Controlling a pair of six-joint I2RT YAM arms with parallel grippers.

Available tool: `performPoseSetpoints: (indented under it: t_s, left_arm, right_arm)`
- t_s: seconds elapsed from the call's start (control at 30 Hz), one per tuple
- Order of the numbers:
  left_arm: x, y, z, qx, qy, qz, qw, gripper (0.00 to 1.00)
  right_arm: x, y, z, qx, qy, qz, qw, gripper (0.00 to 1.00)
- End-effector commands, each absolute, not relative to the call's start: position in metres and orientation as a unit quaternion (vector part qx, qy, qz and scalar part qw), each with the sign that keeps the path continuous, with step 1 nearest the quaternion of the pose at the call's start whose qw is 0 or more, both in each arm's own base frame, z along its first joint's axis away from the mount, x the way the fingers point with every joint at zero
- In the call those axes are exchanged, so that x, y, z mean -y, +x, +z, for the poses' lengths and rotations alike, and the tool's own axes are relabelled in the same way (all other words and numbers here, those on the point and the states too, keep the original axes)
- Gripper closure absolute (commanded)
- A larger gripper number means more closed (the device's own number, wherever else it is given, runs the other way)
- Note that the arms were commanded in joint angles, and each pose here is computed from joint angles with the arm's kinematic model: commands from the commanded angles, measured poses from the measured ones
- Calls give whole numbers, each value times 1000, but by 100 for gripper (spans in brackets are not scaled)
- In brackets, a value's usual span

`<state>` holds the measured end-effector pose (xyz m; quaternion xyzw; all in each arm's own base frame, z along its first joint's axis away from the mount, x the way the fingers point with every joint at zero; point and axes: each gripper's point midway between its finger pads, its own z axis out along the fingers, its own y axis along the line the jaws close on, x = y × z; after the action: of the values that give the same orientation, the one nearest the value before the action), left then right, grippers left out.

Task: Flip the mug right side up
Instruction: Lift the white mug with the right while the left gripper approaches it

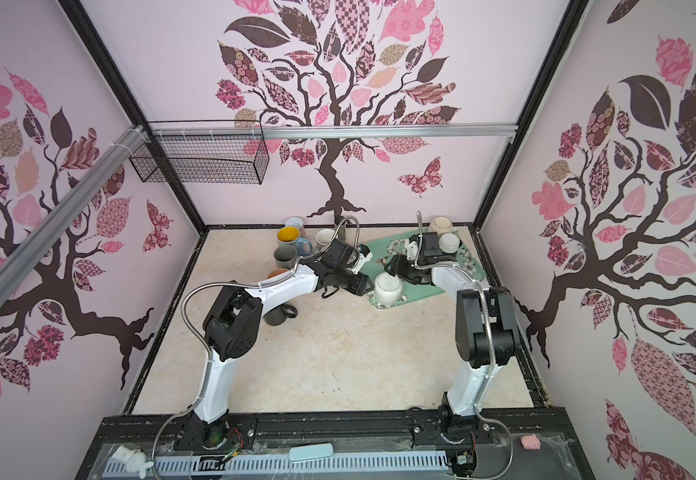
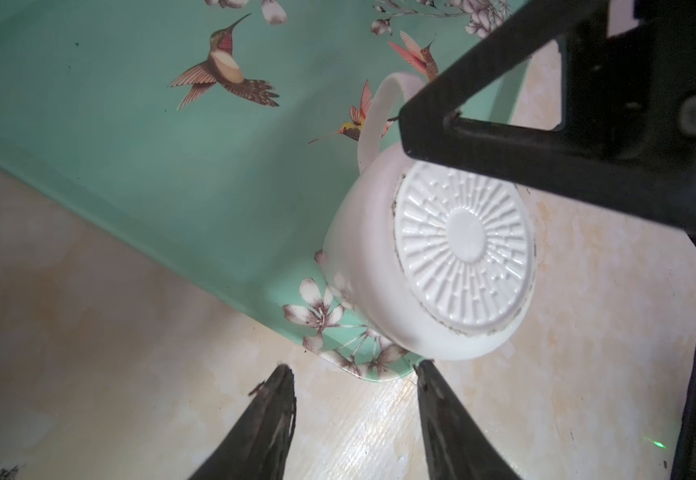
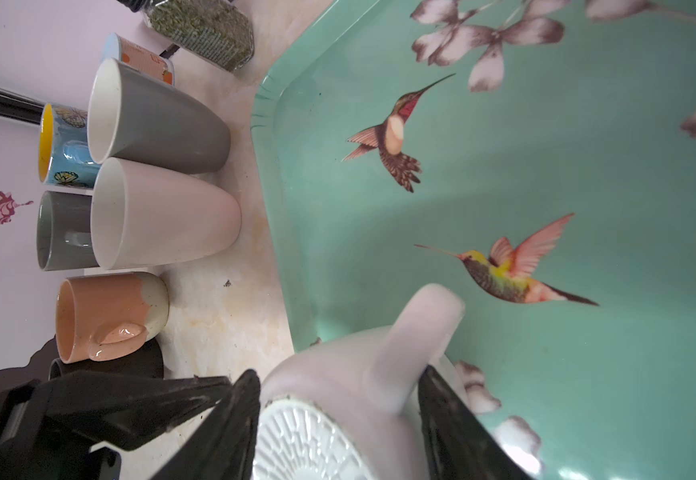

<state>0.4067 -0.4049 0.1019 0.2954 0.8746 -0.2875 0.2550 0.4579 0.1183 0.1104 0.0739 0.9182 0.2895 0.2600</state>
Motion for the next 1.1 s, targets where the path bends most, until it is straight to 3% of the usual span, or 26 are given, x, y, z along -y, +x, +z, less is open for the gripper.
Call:
performPoseSetpoints:
  t_s: [0.0, 0.33, 0.53, 0.7, 0.83, 1.07]
  left_arm:
    - [412, 403, 93, -875, 289, -298, 248, 51]
    - [430, 385, 95, -865, 282, -342, 235, 52]
    - [426, 372, 97, -870, 291, -316, 241, 53]
    - [405, 355, 103, -872, 282, -301, 263, 57]
    - [419, 328, 106, -861, 302, -309, 269, 59]
    - [472, 301, 106, -840, 320, -366, 243, 59]
  right_arm:
    - [-127, 465, 108, -924, 56, 284, 249, 38]
    - [-125, 472, 97, -951, 21, 234, 202, 39]
    - [-115, 479, 104, -952, 14, 209, 225, 40]
    - [-109, 498, 126, -933, 24, 258, 249, 60]
    - [-114, 514, 130, -928, 8, 273, 255, 74]
    - [-134, 525, 109, -919, -14, 330, 216, 83]
